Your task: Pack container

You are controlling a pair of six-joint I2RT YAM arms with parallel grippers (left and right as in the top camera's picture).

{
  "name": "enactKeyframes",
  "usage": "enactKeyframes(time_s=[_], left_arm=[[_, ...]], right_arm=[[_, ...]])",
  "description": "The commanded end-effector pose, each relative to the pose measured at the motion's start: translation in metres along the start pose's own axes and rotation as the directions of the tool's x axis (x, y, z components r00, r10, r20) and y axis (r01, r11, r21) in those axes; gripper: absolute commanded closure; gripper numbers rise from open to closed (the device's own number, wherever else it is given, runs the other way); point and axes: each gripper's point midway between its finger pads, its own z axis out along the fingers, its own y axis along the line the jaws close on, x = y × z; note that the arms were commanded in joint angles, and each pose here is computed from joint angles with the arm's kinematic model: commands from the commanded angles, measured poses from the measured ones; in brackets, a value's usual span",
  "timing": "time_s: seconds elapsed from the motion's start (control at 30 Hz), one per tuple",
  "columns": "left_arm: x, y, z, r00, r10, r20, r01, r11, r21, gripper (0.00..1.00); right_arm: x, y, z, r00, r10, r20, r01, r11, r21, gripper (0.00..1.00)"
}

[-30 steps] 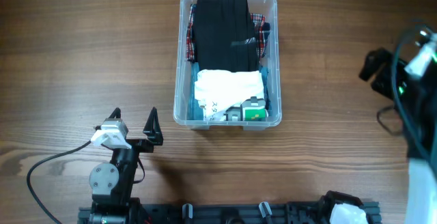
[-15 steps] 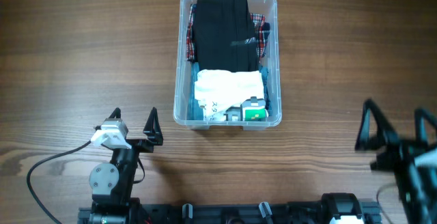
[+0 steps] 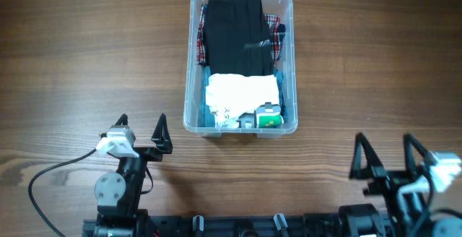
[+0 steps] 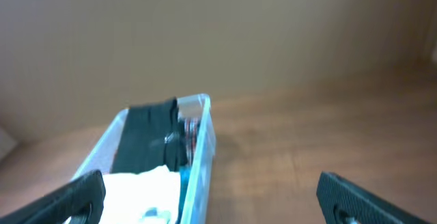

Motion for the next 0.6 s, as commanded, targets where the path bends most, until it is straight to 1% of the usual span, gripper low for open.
enactKeyframes(time_s=[0.0, 0.1, 0.23, 0.4, 0.5, 0.57], left_arm=[[0.000, 0.006, 0.000, 1.000, -0.002, 0.008, 0.002, 1.000, -0.025, 0.00], [0.000, 0.006, 0.000, 1.000, -0.002, 0.008, 0.002, 1.000, -0.025, 0.00], [0.000, 0.006, 0.000, 1.000, -0.002, 0.008, 0.002, 1.000, -0.026, 0.00], [0.000, 0.006, 0.000, 1.000, -0.002, 0.008, 0.002, 1.000, -0.026, 0.00], [0.000, 0.006, 0.000, 1.000, -0.002, 0.008, 0.002, 1.000, -0.025, 0.00], [0.000, 0.006, 0.000, 1.000, -0.002, 0.008, 0.002, 1.000, -0.025, 0.00]], right_arm=[[0.024, -0.007, 0.024, 0.997, 0.054, 0.048, -0.054, 0.998, -0.013, 0.00], [0.037, -0.010, 0.047, 0.985, 0.130, 0.115, -0.125, 0.991, -0.046, 0.00], [0.047, -0.012, 0.067, 0.962, 0.191, 0.195, -0.176, 0.980, -0.094, 0.00], [0.064, -0.015, 0.084, 0.949, 0.182, 0.257, -0.154, 0.980, -0.128, 0.00], [0.087, -0.019, 0.093, 0.963, 0.142, 0.230, -0.117, 0.986, -0.118, 0.00], [0.097, -0.018, 0.096, 0.974, 0.090, 0.209, -0.065, 0.990, -0.122, 0.00]])
